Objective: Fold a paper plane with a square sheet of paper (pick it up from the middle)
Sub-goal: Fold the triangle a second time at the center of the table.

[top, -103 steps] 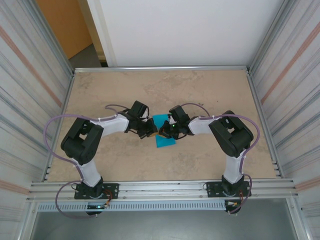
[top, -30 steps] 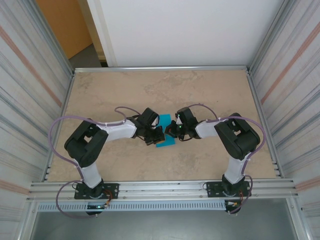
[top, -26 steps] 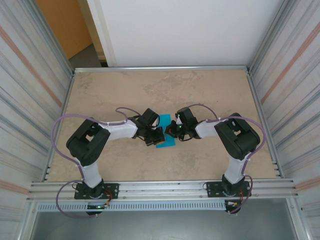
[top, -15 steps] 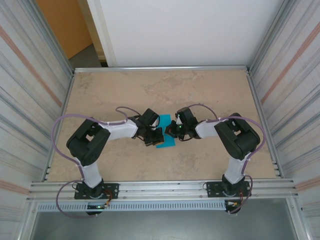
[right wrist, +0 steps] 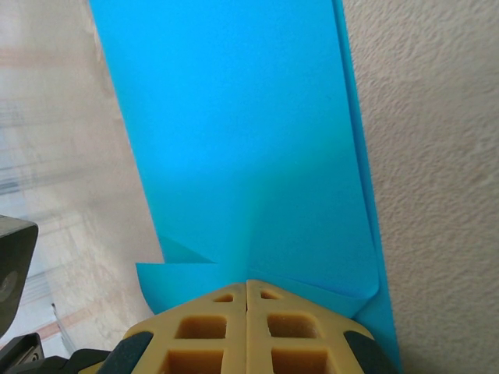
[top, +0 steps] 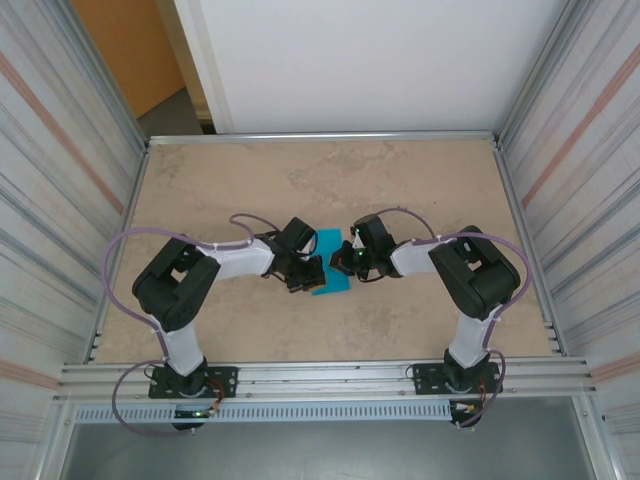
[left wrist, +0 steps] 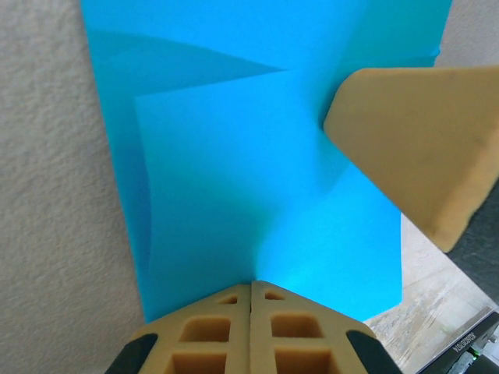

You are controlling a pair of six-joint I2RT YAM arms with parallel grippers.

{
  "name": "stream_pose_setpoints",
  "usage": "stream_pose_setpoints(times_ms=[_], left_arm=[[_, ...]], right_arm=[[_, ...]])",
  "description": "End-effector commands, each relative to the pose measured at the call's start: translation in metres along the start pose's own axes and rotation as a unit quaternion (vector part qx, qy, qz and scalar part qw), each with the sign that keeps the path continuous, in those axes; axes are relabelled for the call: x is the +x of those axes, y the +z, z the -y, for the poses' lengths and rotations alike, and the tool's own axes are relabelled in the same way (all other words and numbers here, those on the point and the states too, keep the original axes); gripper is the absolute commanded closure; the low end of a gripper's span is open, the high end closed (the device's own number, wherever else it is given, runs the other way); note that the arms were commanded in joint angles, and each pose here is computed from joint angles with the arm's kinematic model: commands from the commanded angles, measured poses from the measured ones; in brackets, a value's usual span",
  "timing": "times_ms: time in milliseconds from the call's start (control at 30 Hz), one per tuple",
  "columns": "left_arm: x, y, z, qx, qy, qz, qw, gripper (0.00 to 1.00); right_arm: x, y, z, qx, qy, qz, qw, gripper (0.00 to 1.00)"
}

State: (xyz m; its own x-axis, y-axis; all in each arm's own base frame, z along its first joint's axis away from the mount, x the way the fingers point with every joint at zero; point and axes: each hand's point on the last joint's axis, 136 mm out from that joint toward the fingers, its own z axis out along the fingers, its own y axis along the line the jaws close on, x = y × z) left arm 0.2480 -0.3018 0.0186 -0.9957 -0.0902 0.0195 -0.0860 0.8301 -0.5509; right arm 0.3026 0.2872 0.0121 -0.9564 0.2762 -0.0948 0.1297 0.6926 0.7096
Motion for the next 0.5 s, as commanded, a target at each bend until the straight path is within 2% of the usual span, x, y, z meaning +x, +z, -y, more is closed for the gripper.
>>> stream_pose_setpoints(times_ms=[0, 467], left_arm=[[0.004, -0.002, -0.015, -0.010, -0.007, -0.006, 1.000, 0.97], [0.020, 0.000, -0.028, -0.004, -0.027, -0.031, 0.999, 0.96]], right_arm=[[0.042, 0.004, 0.096, 0.161, 0.060, -0.051, 0.984, 1.00], [0.042, 0.003, 0.097, 0.165, 0.058, -0.053, 0.983, 1.00]])
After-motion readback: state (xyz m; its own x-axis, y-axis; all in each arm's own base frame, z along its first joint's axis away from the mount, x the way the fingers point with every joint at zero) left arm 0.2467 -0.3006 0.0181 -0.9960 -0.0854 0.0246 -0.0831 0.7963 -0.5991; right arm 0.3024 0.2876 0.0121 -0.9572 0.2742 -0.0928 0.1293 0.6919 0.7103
